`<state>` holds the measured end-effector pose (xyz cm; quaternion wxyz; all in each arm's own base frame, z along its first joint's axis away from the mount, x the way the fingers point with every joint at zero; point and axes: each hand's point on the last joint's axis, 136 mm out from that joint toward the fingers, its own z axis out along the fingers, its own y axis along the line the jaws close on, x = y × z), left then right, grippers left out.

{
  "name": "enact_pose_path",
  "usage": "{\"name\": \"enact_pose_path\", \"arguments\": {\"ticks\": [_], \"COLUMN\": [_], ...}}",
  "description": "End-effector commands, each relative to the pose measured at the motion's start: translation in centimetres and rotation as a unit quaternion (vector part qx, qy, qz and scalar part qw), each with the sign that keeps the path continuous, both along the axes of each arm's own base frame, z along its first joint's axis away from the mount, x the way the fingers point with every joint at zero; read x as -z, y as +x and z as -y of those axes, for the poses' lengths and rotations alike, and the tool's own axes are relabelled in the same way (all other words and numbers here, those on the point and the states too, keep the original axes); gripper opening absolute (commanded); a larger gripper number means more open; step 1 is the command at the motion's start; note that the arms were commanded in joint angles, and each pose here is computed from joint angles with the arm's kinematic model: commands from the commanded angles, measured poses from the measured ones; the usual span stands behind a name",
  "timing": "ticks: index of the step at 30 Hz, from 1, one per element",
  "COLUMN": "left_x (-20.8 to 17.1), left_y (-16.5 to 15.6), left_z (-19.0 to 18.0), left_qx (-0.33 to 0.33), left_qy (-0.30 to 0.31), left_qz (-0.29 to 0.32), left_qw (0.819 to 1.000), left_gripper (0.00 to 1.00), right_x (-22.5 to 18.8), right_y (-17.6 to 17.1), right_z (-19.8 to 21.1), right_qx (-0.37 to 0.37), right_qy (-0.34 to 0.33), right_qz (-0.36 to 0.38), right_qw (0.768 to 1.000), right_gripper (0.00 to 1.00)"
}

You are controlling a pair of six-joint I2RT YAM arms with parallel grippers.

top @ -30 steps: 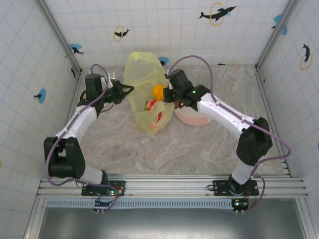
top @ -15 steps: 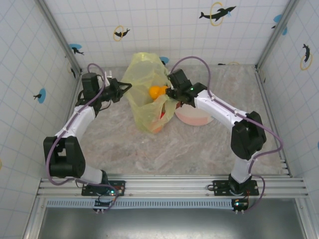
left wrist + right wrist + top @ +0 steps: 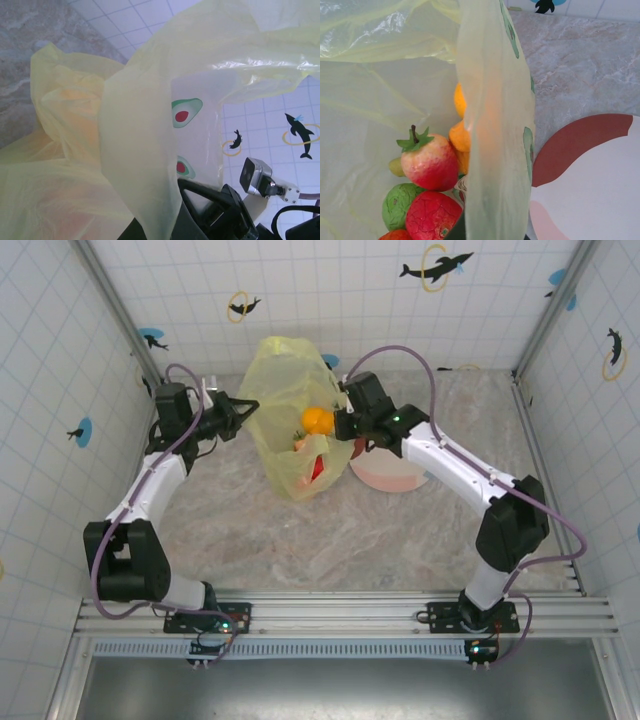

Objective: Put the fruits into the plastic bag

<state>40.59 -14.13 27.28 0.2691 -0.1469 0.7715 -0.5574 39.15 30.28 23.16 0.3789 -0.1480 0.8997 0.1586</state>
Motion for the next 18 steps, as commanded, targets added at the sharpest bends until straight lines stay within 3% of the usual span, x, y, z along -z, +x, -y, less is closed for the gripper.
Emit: {"name": "enact_pose_path", "arguments": {"ticks": [1,8,18], "left_x": [0.0,5.3,5.7], "left_y": [0.5,1.0,1.3], "left_z": [-0.7,-1.2,-1.6], "left_qx": [-0.015,-0.027,-0.033], "left_qy": [0.022,0.044,0.048], "left_qz": [0.011,-0.04,-0.04], "left_qw": [1.0,0.998,0.997], "left_gripper": [0.0,0.0,0.0], "right_x": [-1.7,3.1,4.3], "right_y": [0.5,1.9,3.4], "right_z": [-0.4,-2.0,-3.0], "right_qx": [-0.002,-0.016,-0.025], "right_qy": [0.018,0.011,0.024], "right_qz": [0.015,-0.031,-0.047], "right_qw": [1.0,0.999,0.998], "right_gripper": [0.0,0.0,0.0]}}
